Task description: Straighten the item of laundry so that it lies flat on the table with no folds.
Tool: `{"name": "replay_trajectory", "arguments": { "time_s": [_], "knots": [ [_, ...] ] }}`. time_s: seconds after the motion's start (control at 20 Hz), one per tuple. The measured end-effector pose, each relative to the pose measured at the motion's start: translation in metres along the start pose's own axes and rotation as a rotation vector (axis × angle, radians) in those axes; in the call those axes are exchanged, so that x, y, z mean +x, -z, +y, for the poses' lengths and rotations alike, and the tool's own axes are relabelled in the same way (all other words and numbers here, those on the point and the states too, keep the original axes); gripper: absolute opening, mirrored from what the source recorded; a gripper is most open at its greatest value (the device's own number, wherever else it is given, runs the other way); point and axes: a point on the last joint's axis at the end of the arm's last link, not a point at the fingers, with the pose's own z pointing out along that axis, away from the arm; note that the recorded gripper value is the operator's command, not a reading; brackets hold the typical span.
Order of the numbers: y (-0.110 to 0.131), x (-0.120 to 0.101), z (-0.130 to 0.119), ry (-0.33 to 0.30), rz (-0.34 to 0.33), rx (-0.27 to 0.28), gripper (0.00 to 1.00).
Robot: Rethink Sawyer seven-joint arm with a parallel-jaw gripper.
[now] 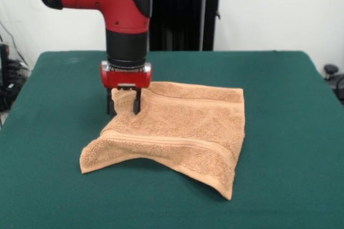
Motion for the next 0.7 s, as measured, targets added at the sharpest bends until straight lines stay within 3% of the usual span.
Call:
{"name": "replay_trajectory", "arguments": {
  "time_s": [0.2,0.7],
  "knots": [
    [0.0,0.003,-0.004,-0.023,-0.014,-0.012,1.0],
    [-0.001,0.018,-0.048,-0.112,-0.03,-0.007,1.0]
  ]
}}
